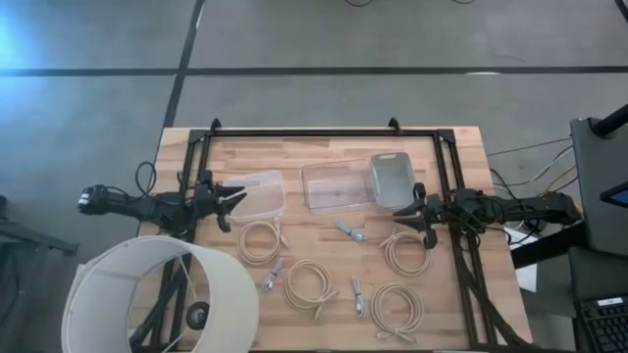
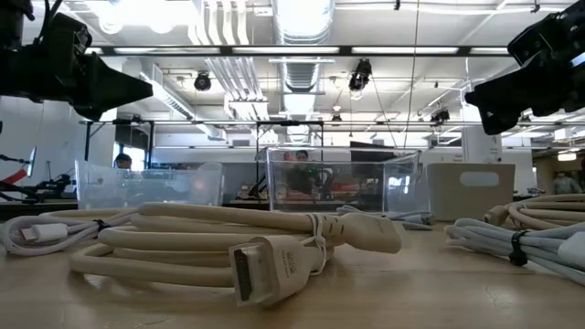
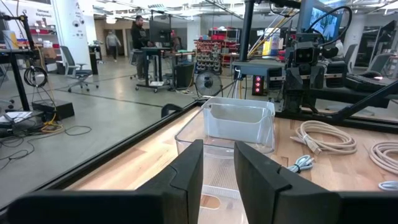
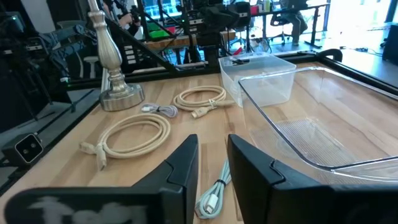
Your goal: Pick & Place USB Port
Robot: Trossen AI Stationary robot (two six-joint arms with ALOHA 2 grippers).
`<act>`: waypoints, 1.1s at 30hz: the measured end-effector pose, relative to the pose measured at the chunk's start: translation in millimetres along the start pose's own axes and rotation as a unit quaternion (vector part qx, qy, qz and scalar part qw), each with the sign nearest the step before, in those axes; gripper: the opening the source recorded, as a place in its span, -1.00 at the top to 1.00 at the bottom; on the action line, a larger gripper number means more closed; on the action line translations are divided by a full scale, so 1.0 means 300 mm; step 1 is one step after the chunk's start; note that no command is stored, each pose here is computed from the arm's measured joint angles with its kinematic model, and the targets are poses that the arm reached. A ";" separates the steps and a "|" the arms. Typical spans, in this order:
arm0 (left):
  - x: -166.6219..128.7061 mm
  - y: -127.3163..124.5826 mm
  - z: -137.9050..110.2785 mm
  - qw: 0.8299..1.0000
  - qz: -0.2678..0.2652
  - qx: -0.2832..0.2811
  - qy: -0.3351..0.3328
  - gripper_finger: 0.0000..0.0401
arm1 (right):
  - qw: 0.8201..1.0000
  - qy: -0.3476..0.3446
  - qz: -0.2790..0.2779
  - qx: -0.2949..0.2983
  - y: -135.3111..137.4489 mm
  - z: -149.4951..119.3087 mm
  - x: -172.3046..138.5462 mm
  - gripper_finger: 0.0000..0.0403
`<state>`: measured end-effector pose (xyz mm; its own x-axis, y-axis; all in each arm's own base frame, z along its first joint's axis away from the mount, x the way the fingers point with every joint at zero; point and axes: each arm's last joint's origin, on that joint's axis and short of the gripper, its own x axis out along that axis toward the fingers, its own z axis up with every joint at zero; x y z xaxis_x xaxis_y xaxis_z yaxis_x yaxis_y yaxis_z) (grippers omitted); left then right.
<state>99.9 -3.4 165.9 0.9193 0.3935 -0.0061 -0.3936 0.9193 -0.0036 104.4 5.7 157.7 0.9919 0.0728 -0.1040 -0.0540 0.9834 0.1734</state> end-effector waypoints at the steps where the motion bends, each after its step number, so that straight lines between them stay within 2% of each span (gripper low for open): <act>1: 0.000 0.000 0.000 1.000 0.000 0.000 0.000 0.53 | 1.000 0.000 0.000 0.000 0.000 0.000 0.000 0.57; 15: 0.000 0.000 0.000 1.000 0.001 0.000 0.000 0.53 | 1.000 0.000 0.000 0.000 0.000 0.000 0.000 0.66; 33: 0.000 0.000 0.000 1.000 0.000 0.000 0.000 0.53 | 1.000 0.000 0.000 0.000 0.000 0.000 0.000 0.57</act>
<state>99.9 -3.4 165.9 0.9194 0.3934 -0.0058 -0.3934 0.9194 -0.0039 104.4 5.7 157.7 0.9919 0.0725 -0.1041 -0.0537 0.9834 0.1734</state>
